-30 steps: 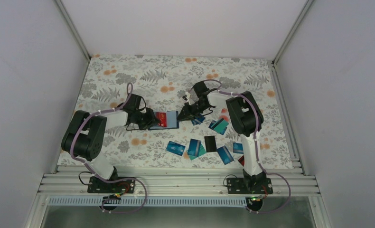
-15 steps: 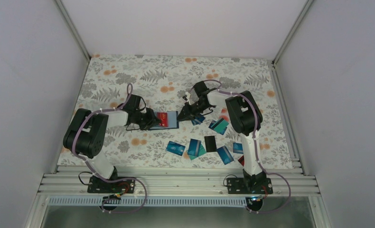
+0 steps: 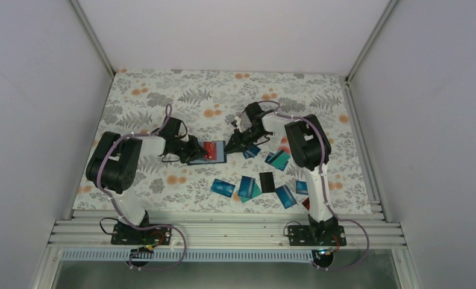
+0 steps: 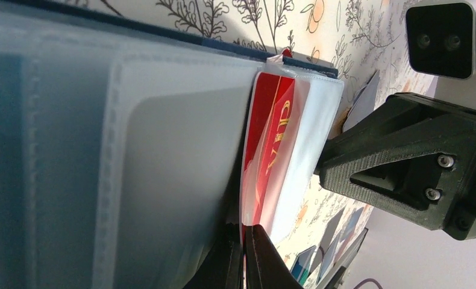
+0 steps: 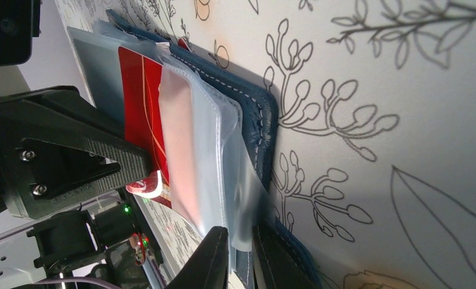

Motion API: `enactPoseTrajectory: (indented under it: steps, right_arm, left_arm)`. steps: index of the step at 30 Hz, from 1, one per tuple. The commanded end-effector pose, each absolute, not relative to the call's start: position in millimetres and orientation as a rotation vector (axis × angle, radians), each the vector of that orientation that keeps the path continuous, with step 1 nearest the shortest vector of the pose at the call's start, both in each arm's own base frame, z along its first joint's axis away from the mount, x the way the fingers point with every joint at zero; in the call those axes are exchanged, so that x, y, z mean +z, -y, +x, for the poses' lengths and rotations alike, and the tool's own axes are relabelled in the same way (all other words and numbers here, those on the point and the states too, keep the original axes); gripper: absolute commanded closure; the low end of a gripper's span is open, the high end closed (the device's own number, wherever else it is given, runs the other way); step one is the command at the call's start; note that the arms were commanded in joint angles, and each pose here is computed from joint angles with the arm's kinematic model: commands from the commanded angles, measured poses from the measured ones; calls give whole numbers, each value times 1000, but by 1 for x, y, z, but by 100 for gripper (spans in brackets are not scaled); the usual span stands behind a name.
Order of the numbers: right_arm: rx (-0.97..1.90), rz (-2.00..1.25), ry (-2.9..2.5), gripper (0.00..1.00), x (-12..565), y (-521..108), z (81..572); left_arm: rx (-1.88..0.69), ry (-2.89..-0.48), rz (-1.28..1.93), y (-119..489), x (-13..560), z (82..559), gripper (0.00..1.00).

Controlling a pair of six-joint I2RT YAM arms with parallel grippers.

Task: Put the credit cards into the card holder

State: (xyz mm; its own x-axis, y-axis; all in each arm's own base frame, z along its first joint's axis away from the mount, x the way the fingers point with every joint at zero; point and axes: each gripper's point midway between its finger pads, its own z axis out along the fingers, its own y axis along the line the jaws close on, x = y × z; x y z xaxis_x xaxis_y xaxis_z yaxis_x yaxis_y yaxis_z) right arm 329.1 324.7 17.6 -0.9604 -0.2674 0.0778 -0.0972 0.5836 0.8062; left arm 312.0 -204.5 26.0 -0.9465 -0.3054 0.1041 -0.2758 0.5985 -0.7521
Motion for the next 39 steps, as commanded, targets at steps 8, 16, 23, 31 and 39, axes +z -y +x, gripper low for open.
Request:
enactPoseTrajectory:
  steps: [8, 16, 23, 31, 39]
  right_arm:
    - [-1078, 267, 2662, 89, -41, -315, 316]
    - [-1103, 256, 2656, 89, -41, -318, 321]
    - [-1120, 253, 2652, 89, -40, -321, 322]
    - [-1128, 257, 2645, 90, -41, -322, 322]
    - [-1123, 272, 2649, 90, -40, -323, 326]
  left_arm:
    - [-1228, -2891, -372, 219, 16, 310, 88]
    - [-1044, -2942, -308, 209, 27, 315, 58]
    - [-866, -2991, -226, 198, 29, 321, 40]
    - [-719, -3012, -35, 209, 19, 334, 36]
    - [-665, -3038, 68, 231, 19, 336, 36]
